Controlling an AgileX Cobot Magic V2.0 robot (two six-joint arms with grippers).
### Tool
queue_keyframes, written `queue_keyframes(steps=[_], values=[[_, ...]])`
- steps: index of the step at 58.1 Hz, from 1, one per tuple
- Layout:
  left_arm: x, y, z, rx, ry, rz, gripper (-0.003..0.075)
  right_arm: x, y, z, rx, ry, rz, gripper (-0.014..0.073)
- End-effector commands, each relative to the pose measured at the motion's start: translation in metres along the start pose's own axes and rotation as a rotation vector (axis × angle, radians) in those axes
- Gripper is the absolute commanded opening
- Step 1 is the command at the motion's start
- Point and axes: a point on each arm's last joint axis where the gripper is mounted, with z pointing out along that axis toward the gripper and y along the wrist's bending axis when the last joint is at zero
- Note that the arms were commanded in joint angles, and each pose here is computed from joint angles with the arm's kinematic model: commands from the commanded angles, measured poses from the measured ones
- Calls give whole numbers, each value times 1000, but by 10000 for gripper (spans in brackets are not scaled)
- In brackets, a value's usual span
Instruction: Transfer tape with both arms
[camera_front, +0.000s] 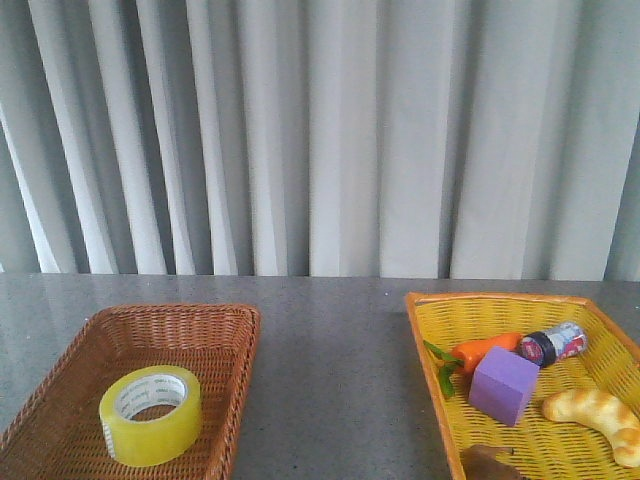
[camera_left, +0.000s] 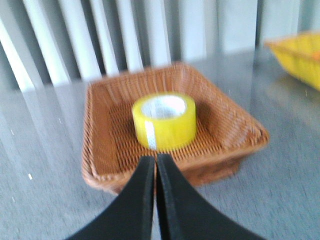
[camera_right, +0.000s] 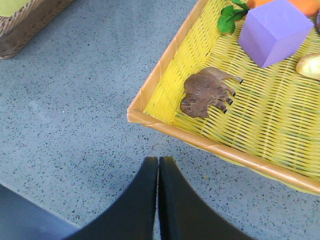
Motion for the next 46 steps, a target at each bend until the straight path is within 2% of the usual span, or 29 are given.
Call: queue_keyframes(steps=[1,8,26,28,46], values=[[-3,3,-6,-34,-211,-26,-6,-13,-1,-6,4,-90,-11,-7],[12,4,-6,-58,-292,-24,-6,-13,-1,-6,5,-90,-12,-7],[51,5,10,-53,-302,-101,-6,-13,-1,-6,4,-89,-11,-7],[51,5,10,-55,-270,-111,-6,-12,-1,-6,4,-88,-11,-7],[51,5,10,-54,-277,-117,-6,-13,-1,-6,4,-89,-11,-7]])
